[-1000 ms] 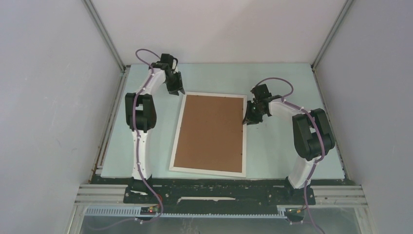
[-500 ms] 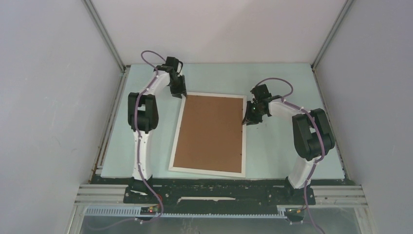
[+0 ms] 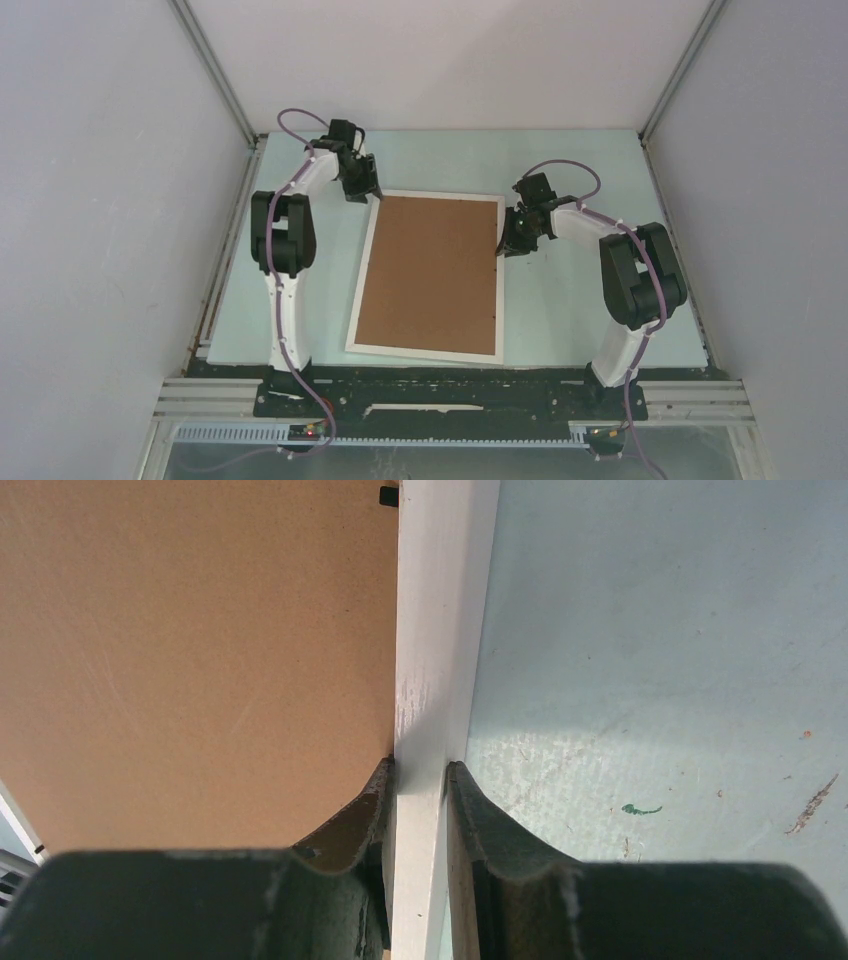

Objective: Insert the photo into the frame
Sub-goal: Install the photo frame at the center of the board.

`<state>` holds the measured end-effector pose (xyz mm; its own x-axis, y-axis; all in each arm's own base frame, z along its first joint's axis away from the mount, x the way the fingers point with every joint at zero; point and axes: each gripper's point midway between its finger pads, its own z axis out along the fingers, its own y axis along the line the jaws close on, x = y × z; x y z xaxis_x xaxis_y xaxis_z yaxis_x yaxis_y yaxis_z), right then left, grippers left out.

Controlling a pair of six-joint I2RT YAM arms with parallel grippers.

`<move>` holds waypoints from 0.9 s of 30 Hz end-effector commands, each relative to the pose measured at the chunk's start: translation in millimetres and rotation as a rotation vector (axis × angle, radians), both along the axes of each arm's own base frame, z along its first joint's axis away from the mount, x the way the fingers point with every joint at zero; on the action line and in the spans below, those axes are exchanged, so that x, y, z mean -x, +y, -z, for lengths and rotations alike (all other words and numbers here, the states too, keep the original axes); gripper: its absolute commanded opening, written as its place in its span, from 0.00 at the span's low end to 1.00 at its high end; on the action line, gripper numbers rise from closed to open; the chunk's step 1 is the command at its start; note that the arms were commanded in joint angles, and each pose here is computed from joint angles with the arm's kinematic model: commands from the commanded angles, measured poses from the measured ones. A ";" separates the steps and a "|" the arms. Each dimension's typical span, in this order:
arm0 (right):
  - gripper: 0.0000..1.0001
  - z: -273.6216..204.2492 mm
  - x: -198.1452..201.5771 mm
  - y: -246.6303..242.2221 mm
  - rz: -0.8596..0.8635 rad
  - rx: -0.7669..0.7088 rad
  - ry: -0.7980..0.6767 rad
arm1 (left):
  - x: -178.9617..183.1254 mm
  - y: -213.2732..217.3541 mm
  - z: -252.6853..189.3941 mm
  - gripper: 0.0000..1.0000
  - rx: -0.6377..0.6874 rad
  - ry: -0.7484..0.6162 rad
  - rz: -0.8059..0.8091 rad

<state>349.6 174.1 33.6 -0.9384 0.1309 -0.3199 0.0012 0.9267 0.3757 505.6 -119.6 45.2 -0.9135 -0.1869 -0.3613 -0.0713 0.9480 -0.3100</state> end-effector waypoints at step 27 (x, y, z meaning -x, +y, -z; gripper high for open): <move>0.26 -11.0 -1.9 16.8 -0.051 -0.055 -0.032 | -12.8 -4.4 -18.0 0.38 -0.048 -0.059 0.008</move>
